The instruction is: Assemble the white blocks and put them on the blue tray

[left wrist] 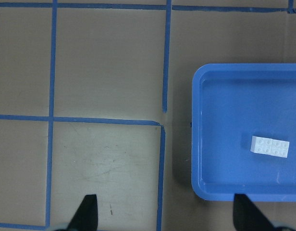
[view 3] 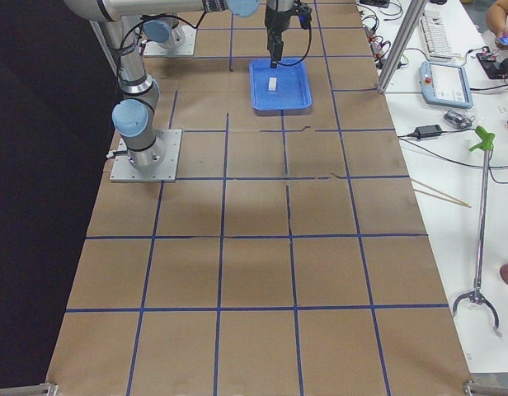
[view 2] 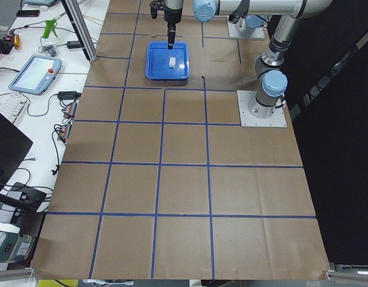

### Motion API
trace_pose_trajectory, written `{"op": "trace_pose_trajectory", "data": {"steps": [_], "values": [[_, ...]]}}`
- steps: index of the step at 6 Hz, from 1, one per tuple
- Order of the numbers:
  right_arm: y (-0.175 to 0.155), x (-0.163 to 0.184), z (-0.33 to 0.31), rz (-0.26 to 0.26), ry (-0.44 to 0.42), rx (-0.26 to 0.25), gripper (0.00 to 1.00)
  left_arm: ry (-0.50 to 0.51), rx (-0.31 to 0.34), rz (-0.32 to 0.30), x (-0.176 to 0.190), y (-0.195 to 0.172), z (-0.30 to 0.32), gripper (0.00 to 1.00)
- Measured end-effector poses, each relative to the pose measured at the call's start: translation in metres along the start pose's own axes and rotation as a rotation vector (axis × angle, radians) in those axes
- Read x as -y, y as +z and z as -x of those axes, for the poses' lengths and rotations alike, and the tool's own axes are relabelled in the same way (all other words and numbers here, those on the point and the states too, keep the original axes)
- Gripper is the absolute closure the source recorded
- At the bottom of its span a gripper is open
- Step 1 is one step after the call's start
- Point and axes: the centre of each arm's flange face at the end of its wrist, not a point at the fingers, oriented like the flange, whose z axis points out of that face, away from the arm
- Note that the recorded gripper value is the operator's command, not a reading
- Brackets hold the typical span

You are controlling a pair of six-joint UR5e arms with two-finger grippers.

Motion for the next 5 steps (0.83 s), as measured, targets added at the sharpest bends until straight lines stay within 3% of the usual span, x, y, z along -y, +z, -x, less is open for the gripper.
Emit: {"op": "trace_pose_trajectory", "data": {"steps": [2,5], "values": [[-0.0028,-0.0026,0.0071,-0.004,0.067,-0.003,0.0,0.0,0.0,0.0,0.0,-0.0002,-0.0002,0.0],[-0.0012,-0.0008,0.0098,-0.001,0.073,-0.004,0.0,0.001,-0.001,0.0,0.0,-0.0002,-0.0004,0.0]]}}
